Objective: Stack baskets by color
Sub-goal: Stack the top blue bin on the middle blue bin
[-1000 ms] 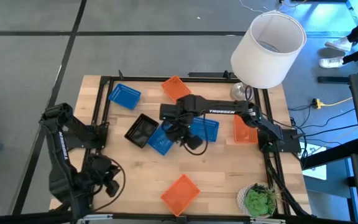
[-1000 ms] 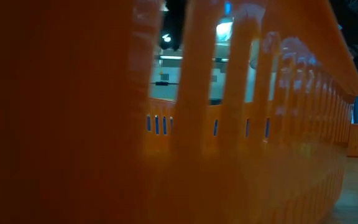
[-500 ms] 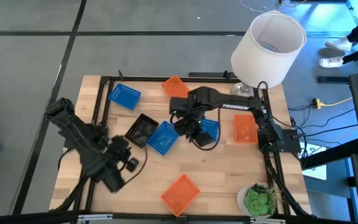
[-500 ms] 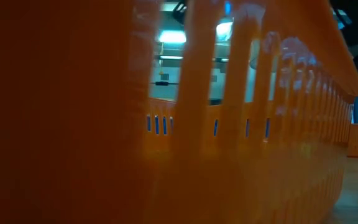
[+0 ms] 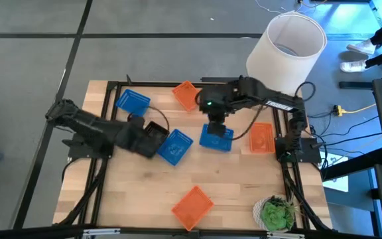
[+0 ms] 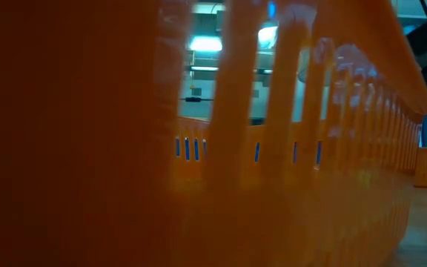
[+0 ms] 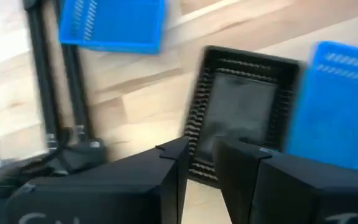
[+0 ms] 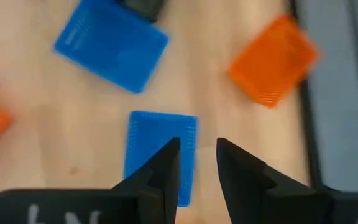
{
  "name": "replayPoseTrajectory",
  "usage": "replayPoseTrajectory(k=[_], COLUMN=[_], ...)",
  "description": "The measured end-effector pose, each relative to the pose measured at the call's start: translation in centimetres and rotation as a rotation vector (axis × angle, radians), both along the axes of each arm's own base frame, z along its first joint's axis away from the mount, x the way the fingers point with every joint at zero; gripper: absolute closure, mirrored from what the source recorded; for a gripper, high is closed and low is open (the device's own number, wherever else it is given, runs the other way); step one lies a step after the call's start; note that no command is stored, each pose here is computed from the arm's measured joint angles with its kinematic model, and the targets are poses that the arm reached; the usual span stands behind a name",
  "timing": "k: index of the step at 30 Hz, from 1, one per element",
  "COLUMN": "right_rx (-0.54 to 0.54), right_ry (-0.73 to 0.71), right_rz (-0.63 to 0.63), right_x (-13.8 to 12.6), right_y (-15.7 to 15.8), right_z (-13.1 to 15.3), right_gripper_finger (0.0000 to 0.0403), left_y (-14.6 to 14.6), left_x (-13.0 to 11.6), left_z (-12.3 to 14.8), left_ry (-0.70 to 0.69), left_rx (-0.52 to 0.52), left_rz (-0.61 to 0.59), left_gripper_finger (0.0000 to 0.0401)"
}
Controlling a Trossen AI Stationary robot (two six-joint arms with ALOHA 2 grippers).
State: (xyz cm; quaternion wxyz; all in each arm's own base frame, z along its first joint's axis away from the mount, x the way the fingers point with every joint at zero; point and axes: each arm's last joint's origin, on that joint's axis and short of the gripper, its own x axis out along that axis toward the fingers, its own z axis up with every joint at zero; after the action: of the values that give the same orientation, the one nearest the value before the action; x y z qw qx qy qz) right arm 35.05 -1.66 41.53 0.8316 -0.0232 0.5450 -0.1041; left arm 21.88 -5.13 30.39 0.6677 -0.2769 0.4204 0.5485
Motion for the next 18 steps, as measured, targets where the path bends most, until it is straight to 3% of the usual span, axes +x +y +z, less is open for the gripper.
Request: replayPoseTrajectory(k=[6, 13, 18], right_rx=[0.013, 0.018, 0.018], right_ry=[-0.067, -0.11, -0.118], right_rz=[0.007, 0.016, 0.021], right_x=[-2.1, -3.6, -4.2], right_y=[0.1, 0.4, 0.6], right_z=[2.1, 3.4, 3.7], right_gripper_finger=[0.0301, 0.0301, 0.0301], left_y=[5.3, 11.6, 16.1], left_x=[1.3, 2.6, 2.6], left_z=[-0.1, -0.1, -0.3], left_ry=[0.087, -0.006, -0.065], left_rx=[-0.069, -0.179, -0.189], left_rz=[-0.036, -0.144, -0.178], left_gripper_finger=[0.0337, 0.0337, 0.0337])
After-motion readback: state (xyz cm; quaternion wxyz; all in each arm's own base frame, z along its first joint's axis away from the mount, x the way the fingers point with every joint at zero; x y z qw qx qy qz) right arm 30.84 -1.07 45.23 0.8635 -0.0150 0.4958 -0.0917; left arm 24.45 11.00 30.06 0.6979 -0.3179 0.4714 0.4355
